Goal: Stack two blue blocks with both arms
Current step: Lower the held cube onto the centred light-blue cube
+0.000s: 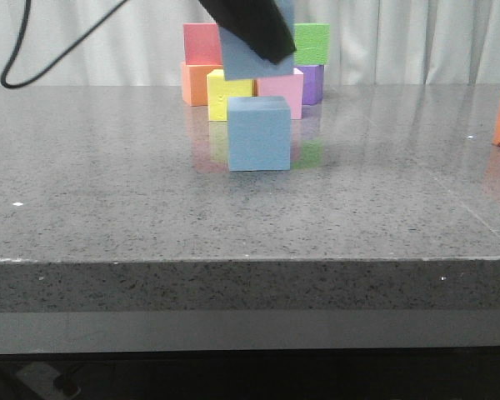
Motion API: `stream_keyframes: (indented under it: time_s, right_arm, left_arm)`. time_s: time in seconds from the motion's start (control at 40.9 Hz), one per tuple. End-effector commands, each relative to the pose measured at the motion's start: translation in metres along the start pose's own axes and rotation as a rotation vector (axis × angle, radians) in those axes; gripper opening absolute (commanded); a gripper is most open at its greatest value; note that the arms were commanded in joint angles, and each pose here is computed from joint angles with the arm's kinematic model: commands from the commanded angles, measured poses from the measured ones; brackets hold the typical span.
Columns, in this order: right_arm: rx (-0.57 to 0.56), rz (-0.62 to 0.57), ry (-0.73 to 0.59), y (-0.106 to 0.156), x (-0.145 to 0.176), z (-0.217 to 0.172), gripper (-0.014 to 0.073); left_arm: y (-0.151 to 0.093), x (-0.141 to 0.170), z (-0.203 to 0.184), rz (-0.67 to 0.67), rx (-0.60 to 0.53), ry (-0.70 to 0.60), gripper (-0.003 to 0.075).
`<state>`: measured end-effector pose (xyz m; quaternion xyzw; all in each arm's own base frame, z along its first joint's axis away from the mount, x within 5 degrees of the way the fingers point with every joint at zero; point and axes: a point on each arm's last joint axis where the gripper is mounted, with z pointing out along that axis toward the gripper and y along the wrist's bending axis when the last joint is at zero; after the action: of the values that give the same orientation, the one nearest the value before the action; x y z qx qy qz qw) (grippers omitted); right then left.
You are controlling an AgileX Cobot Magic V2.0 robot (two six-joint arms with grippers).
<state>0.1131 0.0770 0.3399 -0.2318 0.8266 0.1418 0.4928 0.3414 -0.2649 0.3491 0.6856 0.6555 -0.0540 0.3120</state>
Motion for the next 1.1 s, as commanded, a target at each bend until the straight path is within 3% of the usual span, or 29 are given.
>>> stream_keyframes:
  time_s: [0.0, 0.367, 0.684, 1.075]
  right_arm:
    - [-0.012, -0.011, -0.100, 0.0009, -0.0141, -0.0064, 0.0601]
    - [-0.012, -0.011, -0.100, 0.0009, -0.0141, -0.0064, 0.0601]
    - [-0.012, -0.011, -0.100, 0.0009, -0.0141, -0.0064, 0.0601]
    - [-0.012, -0.011, -0.100, 0.0009, -0.0141, -0.0064, 0.0601]
  left_arm:
    - [0.0037, -0.0147, -0.0242, 0.009, -0.076, -0.084, 0.0421]
    - [0.0040, -0.0139, -0.0205, 0.007, -0.070, -0.080, 0.0428]
    - [0.0046, -0.0134, -0.0197, 0.010, -0.076, -0.075, 0.0516]
    - [0.0059, -0.0128, -0.0198, 0.017, -0.090, -0.068, 0.0520]
